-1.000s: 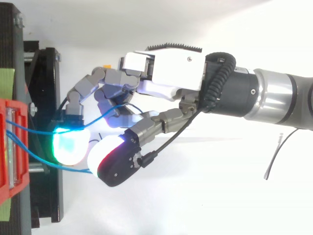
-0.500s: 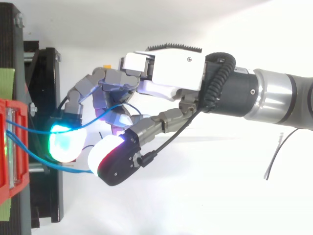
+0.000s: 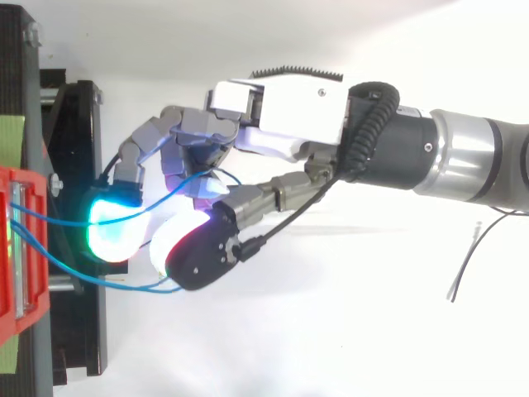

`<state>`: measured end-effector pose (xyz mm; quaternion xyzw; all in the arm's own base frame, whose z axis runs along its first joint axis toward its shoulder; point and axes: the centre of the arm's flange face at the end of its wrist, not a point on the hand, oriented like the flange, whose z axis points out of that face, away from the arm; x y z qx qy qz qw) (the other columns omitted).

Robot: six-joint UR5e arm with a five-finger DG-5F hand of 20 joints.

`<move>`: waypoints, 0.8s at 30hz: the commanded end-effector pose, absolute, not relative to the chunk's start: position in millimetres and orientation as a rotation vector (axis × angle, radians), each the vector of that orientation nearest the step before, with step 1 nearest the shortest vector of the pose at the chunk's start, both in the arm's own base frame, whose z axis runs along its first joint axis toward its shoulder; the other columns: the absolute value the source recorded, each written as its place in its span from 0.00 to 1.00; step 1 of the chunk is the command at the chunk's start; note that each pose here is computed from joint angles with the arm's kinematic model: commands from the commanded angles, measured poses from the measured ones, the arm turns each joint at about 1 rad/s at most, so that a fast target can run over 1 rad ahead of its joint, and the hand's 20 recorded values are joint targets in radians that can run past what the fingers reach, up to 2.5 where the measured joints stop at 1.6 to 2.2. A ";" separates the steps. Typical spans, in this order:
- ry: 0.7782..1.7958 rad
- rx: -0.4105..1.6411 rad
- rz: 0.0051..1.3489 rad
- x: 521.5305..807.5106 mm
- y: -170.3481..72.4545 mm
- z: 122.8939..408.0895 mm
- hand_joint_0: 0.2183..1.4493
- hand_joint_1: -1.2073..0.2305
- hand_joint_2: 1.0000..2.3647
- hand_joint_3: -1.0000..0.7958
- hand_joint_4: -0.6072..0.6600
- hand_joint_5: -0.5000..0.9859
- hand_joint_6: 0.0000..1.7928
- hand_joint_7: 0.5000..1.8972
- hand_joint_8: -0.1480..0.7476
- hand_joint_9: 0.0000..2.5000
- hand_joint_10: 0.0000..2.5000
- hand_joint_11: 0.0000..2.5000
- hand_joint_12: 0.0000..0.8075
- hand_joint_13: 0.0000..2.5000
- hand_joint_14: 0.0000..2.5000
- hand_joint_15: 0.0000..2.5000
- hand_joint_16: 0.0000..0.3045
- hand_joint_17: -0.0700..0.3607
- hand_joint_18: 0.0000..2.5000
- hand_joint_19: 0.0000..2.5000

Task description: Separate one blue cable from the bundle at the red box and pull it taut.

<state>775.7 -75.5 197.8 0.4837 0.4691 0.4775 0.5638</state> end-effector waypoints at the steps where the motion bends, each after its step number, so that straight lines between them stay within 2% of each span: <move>1: 1.097 1.142 1.128 775.5 -79.3 198.1 0.20 0.45 0.00 0.28 0.47 0.18 0.49 0.12 0.51 0.11 1.00 0.59 0.49 0.32 1.00 0.42 0.18 0.44 0.45 0.35; 14: 1.079 1.157 1.146 774.2 -93.2 199.6 0.28 0.47 0.00 0.28 0.45 0.18 0.49 0.14 0.48 0.16 1.00 0.65 0.47 0.35 1.00 0.44 0.15 0.39 0.47 0.44; 24: 1.078 1.155 1.153 773.7 -101.0 200.5 0.31 0.46 0.00 0.29 0.46 0.19 0.50 0.14 0.47 0.18 1.00 0.66 0.46 0.36 1.00 0.43 0.14 0.39 0.48 0.45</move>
